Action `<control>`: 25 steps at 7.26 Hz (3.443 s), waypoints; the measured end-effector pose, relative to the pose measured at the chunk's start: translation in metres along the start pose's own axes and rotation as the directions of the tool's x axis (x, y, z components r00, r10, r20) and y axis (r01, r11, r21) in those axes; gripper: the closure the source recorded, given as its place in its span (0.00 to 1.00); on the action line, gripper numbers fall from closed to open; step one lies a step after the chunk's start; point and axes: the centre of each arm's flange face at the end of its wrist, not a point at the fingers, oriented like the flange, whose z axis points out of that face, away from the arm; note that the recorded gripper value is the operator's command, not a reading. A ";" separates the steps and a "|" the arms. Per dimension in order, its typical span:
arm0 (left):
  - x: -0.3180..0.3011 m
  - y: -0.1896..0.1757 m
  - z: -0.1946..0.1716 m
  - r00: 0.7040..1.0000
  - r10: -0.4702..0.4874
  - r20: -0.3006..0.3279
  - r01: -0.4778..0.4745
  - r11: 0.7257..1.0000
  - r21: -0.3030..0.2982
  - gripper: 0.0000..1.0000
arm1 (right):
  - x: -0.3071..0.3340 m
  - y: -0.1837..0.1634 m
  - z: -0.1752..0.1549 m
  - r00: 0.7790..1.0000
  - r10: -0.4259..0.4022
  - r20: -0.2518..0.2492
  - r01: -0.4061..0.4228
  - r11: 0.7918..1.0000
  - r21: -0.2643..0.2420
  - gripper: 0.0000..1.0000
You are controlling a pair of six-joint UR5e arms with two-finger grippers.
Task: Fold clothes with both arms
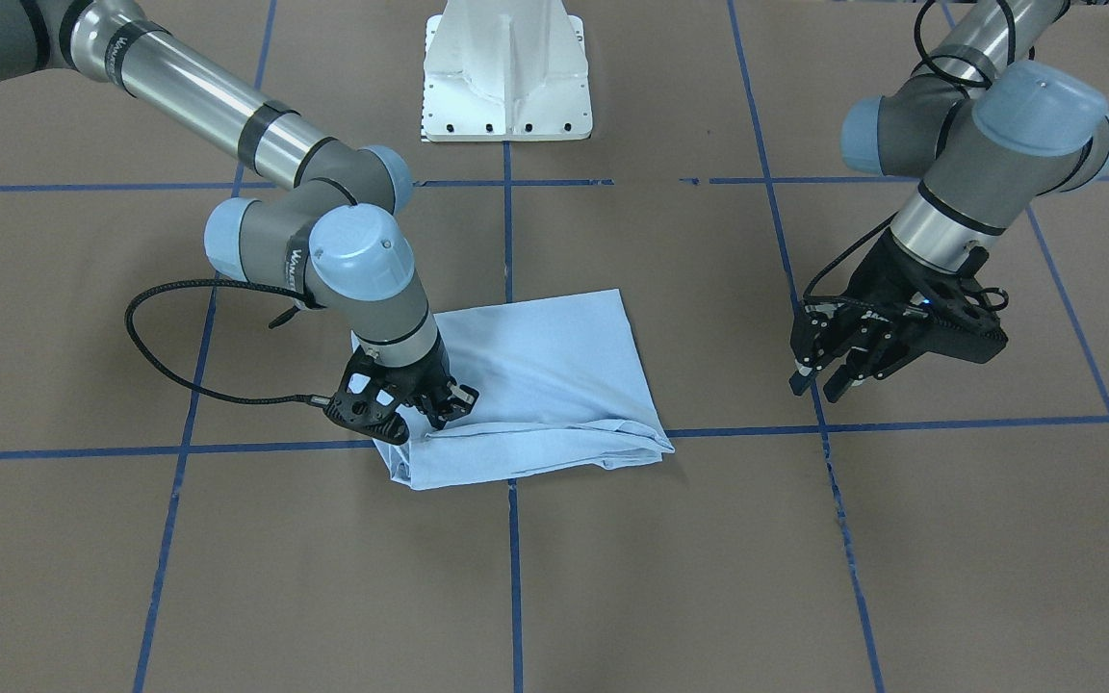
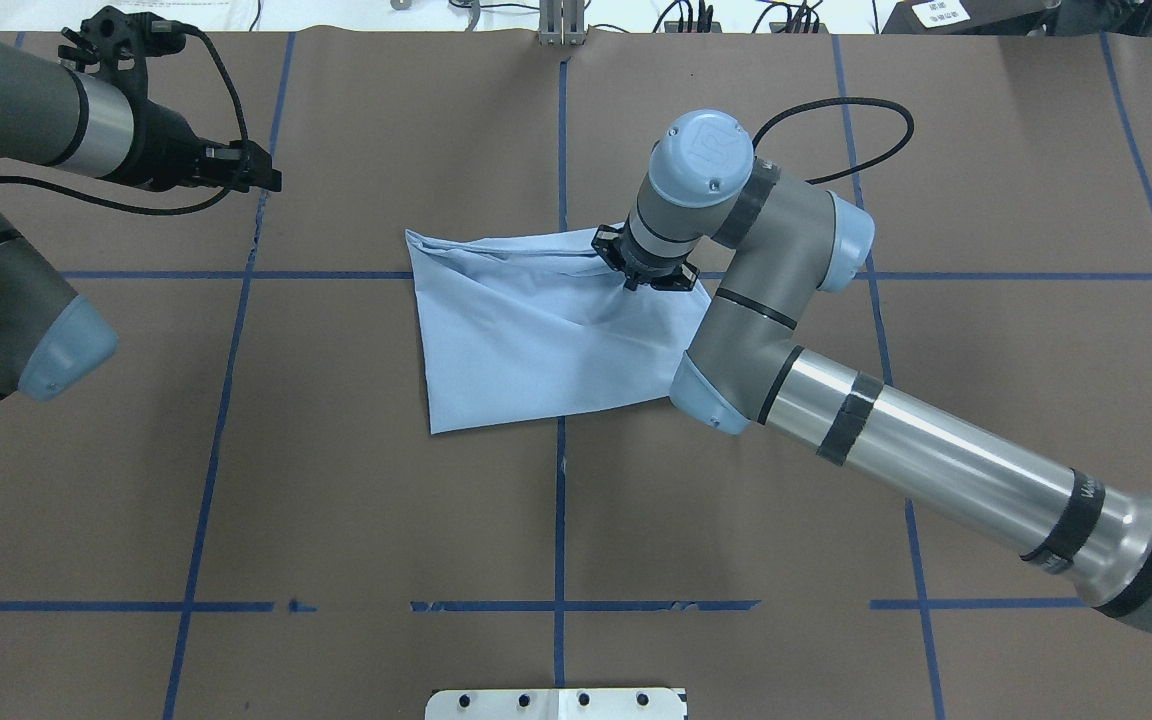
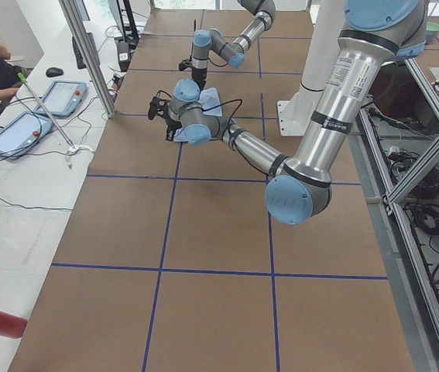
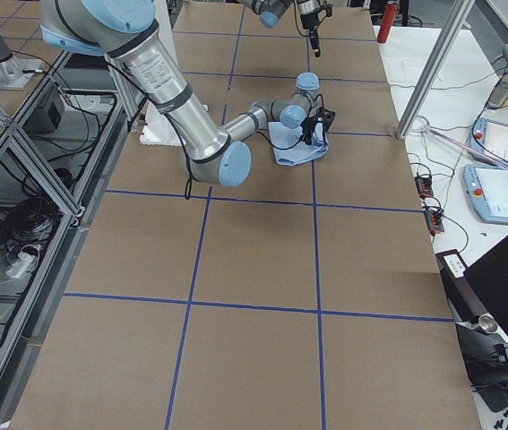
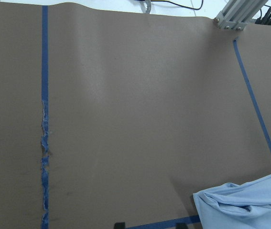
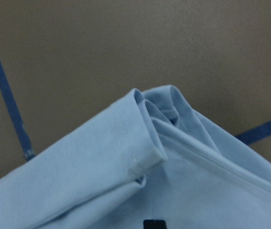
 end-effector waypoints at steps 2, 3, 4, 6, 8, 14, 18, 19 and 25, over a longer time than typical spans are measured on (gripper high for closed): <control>-0.001 0.000 0.001 1.000 -0.004 0.003 0.004 1.000 0.002 0.54 | 0.001 -0.066 -0.007 1.000 -0.024 0.001 0.024 0.999 0.034 1.00; 0.001 0.001 0.005 1.000 -0.024 0.005 0.024 1.000 -0.002 0.54 | 0.007 -0.105 -0.022 1.000 -0.028 0.003 0.028 0.999 0.029 1.00; 0.014 0.003 0.015 0.998 -0.069 -0.003 0.069 0.998 -0.013 0.54 | 0.014 -0.136 -0.038 1.000 -0.024 0.010 0.024 1.000 0.019 1.00; 0.063 0.016 0.046 0.988 -0.152 -0.022 0.152 0.988 -0.032 0.56 | 0.045 -0.180 -0.064 1.000 -0.004 0.029 0.005 1.000 -0.021 1.00; 0.070 0.018 0.052 0.993 -0.120 -0.014 0.120 0.992 -0.026 0.56 | 0.150 -0.218 -0.084 0.999 -0.037 0.030 0.038 0.998 -0.045 1.00; -0.207 -0.054 -0.093 0.948 0.281 0.151 -0.257 0.953 -0.164 0.00 | 0.513 -0.297 -0.203 0.937 -0.337 -0.097 0.333 0.942 -0.049 0.00; -0.345 -0.033 -0.161 0.944 0.246 0.220 -0.174 0.938 -0.300 0.00 | 0.601 -0.246 -0.245 0.928 -0.351 -0.124 0.337 0.934 -0.118 0.00; -0.373 -0.019 -0.166 0.938 0.272 0.216 -0.193 0.924 -0.329 0.00 | 0.602 -0.237 -0.250 0.930 -0.344 -0.130 0.328 0.936 -0.130 0.00; -0.406 0.022 -0.173 0.934 0.287 0.211 -0.201 0.914 -0.352 0.00 | 0.610 -0.206 -0.255 0.928 -0.349 -0.133 0.323 0.929 -0.180 0.00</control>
